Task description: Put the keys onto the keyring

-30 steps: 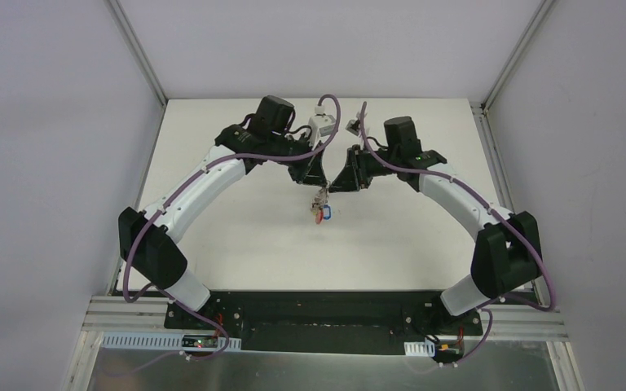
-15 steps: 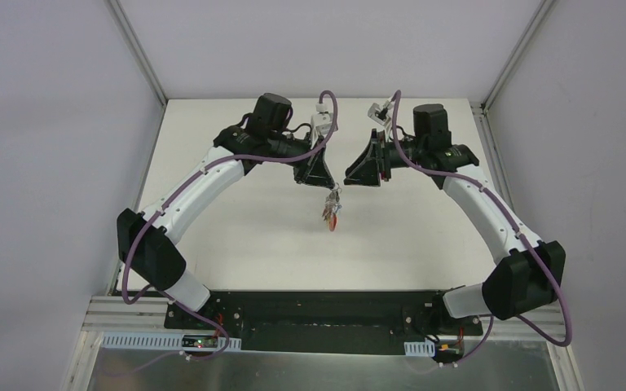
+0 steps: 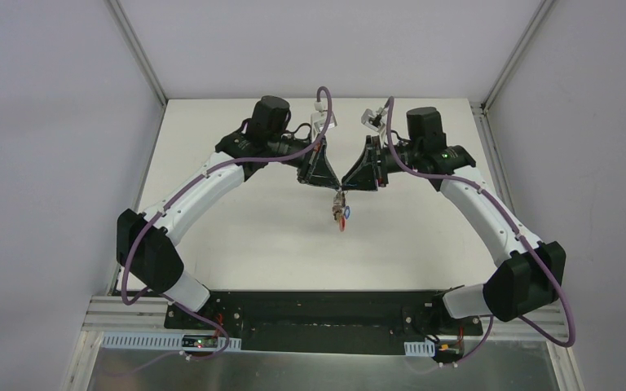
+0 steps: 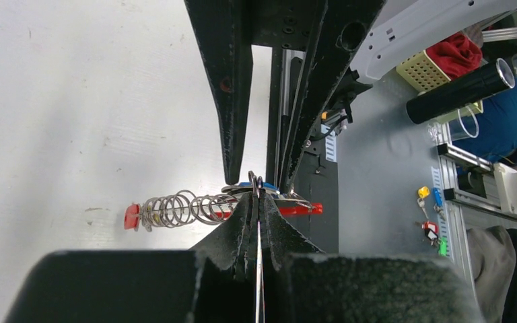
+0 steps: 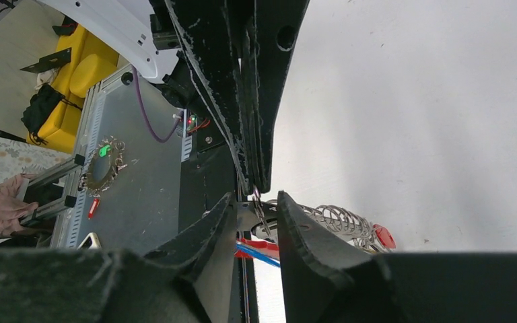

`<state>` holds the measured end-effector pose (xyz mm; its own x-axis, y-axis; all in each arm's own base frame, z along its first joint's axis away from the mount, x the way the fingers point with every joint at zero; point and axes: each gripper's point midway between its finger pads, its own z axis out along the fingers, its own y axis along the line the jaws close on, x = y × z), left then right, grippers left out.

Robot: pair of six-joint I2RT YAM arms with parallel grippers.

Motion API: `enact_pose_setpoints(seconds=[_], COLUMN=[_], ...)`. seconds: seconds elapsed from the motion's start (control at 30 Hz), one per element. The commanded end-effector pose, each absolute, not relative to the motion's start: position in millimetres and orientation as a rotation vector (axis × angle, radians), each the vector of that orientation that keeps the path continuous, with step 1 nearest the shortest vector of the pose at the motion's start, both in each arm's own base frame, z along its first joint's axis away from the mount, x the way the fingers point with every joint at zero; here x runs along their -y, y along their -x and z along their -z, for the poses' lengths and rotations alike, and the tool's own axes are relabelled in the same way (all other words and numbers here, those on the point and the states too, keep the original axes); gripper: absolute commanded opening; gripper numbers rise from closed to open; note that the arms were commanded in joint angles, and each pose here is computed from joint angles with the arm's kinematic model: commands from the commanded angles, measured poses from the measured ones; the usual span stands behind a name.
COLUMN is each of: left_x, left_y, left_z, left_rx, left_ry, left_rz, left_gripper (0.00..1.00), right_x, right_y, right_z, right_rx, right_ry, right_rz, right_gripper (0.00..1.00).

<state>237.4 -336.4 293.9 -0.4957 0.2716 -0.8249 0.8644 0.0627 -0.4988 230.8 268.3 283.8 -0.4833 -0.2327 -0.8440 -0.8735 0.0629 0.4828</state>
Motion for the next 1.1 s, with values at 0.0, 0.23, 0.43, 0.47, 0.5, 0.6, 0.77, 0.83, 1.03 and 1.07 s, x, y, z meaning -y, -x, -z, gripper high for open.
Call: enact_pose_setpoints(seconds=[0.0,0.23,0.43,0.47,0.5,0.6,0.77,0.83,1.03,1.07], left_x=[335,336,335,335,335,334,333,332,319,317], left_y=[-228,-231,-235,-236,-236,-236,-239,-241,-241,-242], left_z=[-326,-327,-327,-327,-327,-327,-323,-320,-311,-312], left_rx=[-1.685,-1.688,-1.689,-1.692,-1.691,-1.688,-1.699,-1.707,-1.737,-1.736], left_ry=[-1.147,-1.129,-1.101,-1.095,-1.094,-1.09,-1.08,-1.082,-1.185,-1.196], left_rz=[1.497,1.506,1.519,1.522,1.523,1.523,1.517,1.503,1.343,1.316], left_gripper=[0.0,0.0,0.0,0.0,0.0,0.0,0.0,0.0,0.36,0.39], right_x=[-269,-269,-268,-268,-268,-269,-268,-267,-269,-269], right_y=[-221,-220,-219,-219,-219,-219,-221,-224,-230,-230], right_z=[-300,-297,-297,-297,-297,-297,-300,-300,-292,-290], right_rx=[-1.681,-1.691,-1.69,-1.691,-1.691,-1.692,-1.694,-1.707,-1.784,-1.799], right_ry=[1.165,1.166,1.168,1.168,1.169,1.168,1.165,1.167,1.21,1.228], right_rz=[-1.449,-1.452,-1.454,-1.455,-1.455,-1.453,-1.44,-1.401,-1.229,-1.212], right_gripper=[0.28,0.22,0.18,0.15,0.13,0.06,0.0,0.0,0.0,0.0])
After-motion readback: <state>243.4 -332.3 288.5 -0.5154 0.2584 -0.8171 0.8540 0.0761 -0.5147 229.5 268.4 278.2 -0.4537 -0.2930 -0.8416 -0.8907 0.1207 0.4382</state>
